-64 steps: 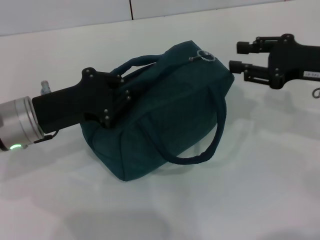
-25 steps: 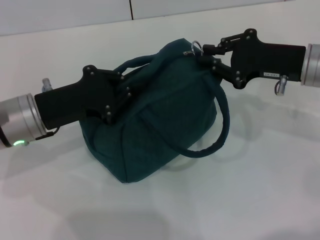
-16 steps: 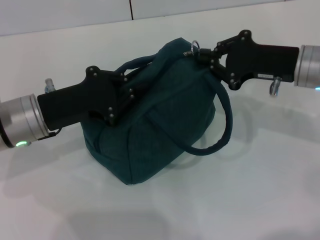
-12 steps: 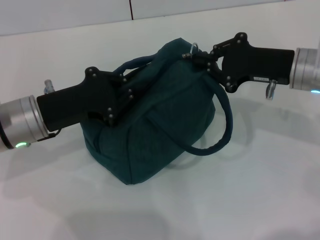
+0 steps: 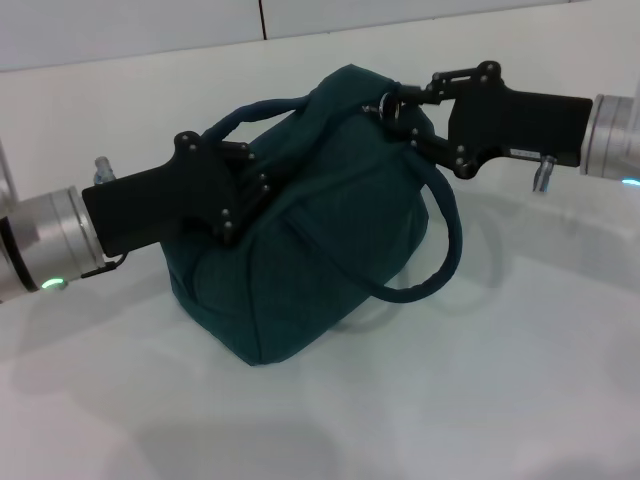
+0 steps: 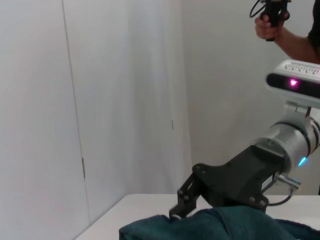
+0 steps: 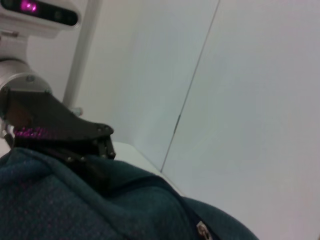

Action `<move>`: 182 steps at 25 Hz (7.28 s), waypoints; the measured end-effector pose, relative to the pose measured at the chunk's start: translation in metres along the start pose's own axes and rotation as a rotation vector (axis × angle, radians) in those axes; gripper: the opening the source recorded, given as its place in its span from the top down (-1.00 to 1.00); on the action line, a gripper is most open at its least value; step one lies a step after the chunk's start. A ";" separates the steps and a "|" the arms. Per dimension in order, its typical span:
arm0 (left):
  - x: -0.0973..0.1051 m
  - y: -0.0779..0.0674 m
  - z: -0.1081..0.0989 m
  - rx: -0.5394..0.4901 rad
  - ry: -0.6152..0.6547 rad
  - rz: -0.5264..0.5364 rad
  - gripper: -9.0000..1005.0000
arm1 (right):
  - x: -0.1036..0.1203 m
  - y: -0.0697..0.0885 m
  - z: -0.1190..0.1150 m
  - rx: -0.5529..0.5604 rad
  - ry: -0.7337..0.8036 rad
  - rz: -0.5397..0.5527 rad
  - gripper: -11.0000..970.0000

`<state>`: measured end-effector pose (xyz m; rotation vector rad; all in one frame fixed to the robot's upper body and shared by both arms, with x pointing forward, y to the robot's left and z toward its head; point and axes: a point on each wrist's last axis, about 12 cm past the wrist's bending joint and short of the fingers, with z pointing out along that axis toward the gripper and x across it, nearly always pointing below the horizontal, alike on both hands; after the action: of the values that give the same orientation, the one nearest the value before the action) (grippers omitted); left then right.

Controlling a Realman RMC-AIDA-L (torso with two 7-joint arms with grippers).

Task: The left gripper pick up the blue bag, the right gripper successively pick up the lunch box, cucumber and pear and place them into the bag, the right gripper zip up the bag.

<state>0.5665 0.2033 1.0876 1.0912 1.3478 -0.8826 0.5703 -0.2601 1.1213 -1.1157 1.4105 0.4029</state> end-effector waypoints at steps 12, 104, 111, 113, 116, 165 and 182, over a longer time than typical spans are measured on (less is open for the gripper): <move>-0.002 0.003 0.002 -0.011 -0.008 0.007 0.89 | 0.001 -0.006 0.004 0.035 0.023 -0.001 0.10; 0.008 -0.019 -0.026 -0.141 -0.198 -0.124 0.61 | 0.042 0.007 -0.027 0.212 -0.050 0.313 0.24; 0.012 -0.029 -0.039 -0.176 -0.242 -0.133 0.31 | 0.032 0.010 -0.034 0.208 -0.164 0.355 -0.28; 0.011 -0.031 -0.046 -0.195 -0.281 -0.125 0.19 | 0.030 0.010 -0.037 0.214 -0.194 0.362 -0.29; 0.008 -0.035 -0.055 -0.205 -0.328 -0.111 -0.02 | 0.022 0.009 -0.046 0.213 -0.281 0.365 -0.31; -0.005 -0.034 -0.098 0.036 -0.195 -0.199 -0.27 | -0.022 0.023 -0.057 -0.383 -0.170 0.438 -0.31; -0.008 -0.026 -0.103 0.096 -0.094 -0.134 -0.22 | -0.050 0.008 -0.054 -0.449 0.131 0.322 -0.33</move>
<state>0.5110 0.2934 1.1023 1.0285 1.3233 -1.0937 0.5232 -0.2805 1.1750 -1.2889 1.6702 0.9258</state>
